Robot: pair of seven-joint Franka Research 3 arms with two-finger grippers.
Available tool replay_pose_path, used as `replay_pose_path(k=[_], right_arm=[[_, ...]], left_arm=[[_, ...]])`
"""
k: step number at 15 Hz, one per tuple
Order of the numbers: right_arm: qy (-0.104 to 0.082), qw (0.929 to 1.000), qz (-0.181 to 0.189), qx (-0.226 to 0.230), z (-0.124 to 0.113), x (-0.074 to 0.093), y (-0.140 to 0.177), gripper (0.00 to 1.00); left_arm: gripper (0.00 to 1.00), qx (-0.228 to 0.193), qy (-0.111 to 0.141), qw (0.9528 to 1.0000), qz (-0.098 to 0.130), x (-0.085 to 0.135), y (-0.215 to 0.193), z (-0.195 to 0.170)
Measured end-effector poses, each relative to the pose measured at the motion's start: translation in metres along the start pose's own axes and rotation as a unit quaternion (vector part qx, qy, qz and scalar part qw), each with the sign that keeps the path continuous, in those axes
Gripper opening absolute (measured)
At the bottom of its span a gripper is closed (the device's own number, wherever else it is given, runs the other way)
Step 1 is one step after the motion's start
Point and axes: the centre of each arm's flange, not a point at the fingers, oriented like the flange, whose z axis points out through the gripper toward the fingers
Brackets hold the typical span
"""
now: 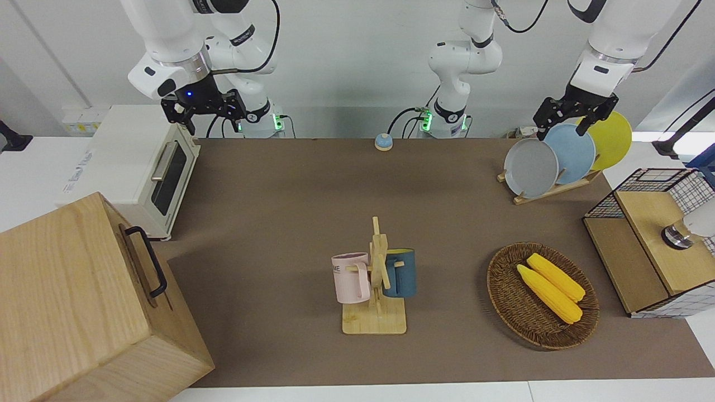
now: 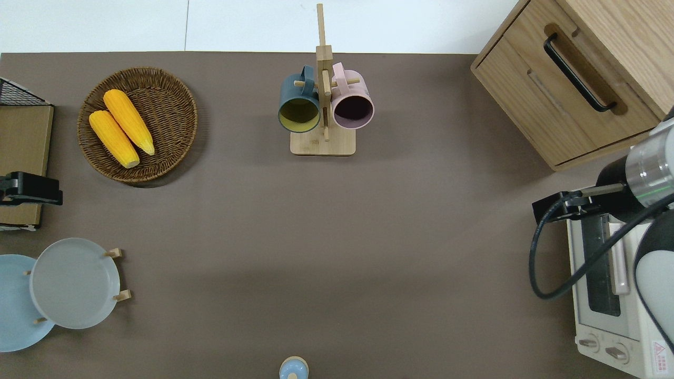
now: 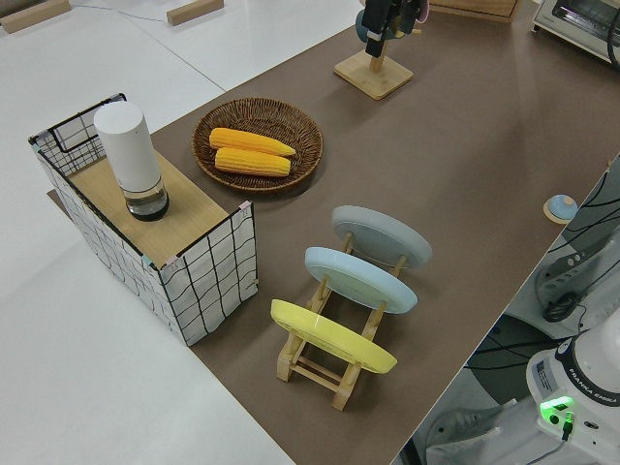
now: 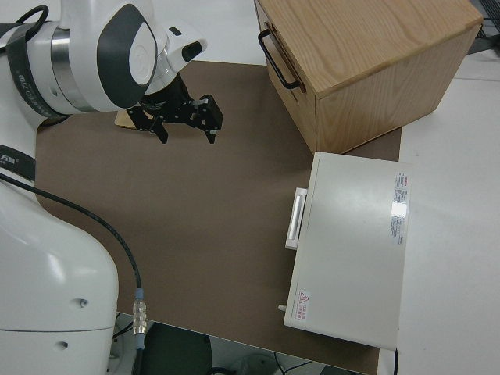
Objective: Pick gray plate from low plate rack and place it on table with left arm
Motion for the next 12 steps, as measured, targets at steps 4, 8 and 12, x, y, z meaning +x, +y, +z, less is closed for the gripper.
replay_pose_path(k=[4,8,12], right_arm=[[0.0,1.0,0.0,0.0,0.0,0.0,0.0,0.99],[0.0,1.0,0.0,0.0,0.0,0.0,0.0,0.99],[0.0,1.0,0.0,0.0,0.0,0.0,0.0,0.99]], left_arm=[[1.0,0.001,-0.001,0.9999,-0.012,0.0003,0.0021,0.0006],[1.0,0.001,-0.001,0.9999,-0.015,0.0007,0.0035,0.0013],[1.0,0.002,-0.004,0.9999,-0.013,0.0025,0.0055,0.0048]])
